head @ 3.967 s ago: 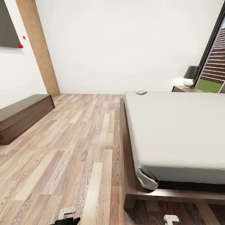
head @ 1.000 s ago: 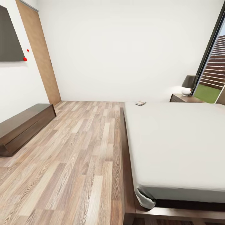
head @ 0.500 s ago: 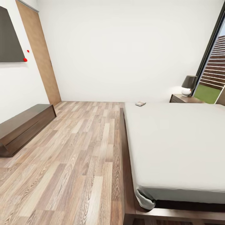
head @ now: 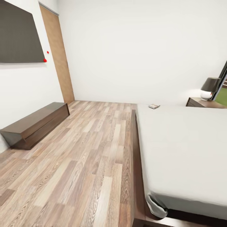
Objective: In the bedroom, move the book from the bed onto either nightstand, and place the two sandals side by side next to the bed.
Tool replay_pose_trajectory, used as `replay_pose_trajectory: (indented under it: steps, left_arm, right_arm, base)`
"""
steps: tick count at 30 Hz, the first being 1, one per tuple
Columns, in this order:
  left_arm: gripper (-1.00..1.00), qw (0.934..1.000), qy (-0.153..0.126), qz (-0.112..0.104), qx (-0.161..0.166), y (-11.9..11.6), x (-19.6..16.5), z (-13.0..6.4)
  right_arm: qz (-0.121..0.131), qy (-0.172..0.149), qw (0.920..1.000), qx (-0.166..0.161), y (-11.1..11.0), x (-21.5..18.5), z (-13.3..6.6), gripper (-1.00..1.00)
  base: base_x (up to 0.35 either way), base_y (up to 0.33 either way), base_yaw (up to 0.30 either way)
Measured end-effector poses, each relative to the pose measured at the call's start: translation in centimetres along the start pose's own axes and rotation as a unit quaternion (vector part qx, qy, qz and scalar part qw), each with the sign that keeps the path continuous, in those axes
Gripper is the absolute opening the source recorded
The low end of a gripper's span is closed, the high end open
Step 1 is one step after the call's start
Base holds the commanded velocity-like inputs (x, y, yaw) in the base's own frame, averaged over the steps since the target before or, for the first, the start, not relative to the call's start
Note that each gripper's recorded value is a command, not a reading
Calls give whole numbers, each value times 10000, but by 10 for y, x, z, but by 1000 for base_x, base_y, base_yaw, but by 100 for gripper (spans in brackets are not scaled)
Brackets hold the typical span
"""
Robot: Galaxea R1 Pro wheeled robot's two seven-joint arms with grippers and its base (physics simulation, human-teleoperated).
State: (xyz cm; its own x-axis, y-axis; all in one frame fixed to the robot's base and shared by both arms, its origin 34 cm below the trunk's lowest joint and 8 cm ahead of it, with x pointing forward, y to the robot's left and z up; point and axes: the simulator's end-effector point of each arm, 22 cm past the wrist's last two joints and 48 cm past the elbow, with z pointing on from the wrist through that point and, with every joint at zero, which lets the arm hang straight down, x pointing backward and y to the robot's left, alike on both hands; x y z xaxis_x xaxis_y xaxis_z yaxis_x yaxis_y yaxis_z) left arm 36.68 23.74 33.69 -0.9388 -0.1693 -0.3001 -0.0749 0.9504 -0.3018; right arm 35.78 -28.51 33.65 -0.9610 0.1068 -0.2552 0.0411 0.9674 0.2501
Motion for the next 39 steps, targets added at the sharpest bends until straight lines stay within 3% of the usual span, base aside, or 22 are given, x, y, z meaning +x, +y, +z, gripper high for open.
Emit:
replay_pose_trajectory:
  steps: [13, 39]
  left_arm:
    - [100, 10000, 3, 0, 0, 0, 0, 0]
    - [100, 10000, 3, 0, 0, 0, 0, 0]
  right_arm:
    - [-2, 2, 10000, -1, 0, 0, 0, 100]
    - [-18, 10, 10000, -31, 1, 0, 0, 100]
  base:
    - [0, 0, 269]
    - [0, 0, 37]
